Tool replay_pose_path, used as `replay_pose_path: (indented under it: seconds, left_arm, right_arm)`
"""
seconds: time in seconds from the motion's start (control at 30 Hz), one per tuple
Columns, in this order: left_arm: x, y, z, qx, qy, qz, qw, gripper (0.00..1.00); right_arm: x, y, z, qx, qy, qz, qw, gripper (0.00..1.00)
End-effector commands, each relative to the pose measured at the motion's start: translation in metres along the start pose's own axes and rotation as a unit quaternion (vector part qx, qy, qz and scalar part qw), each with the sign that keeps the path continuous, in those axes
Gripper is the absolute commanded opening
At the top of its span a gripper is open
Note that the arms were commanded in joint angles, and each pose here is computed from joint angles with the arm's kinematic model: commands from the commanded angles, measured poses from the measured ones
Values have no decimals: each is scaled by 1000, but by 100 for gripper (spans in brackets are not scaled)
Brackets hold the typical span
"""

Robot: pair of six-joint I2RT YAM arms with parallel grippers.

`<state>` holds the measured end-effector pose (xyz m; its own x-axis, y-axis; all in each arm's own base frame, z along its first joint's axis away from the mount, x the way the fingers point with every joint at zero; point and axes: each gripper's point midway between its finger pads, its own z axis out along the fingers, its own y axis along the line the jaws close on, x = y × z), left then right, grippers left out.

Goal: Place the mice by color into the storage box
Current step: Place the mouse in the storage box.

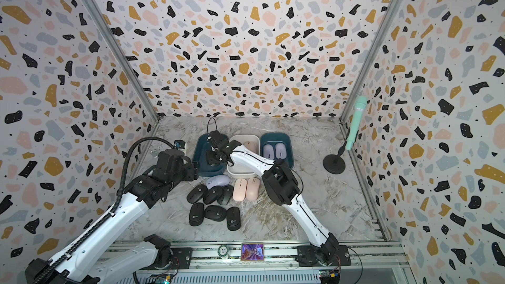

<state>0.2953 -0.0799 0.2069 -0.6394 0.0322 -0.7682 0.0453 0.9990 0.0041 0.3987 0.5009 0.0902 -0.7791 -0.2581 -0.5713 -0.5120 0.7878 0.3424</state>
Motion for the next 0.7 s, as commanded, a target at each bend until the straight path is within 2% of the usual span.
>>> replay_pose_path:
  seconds: [0.0,0.67]
  left_arm:
    - [3,2,0,-1,-1,-3,1000,78]
    - [4,3,2,-2,0,-4,1000,78]
  right_arm:
    - [-7,8,-9,-5,-4,2,1000,64]
    - [-12,13,-13,-14,-10,4,1000,66]
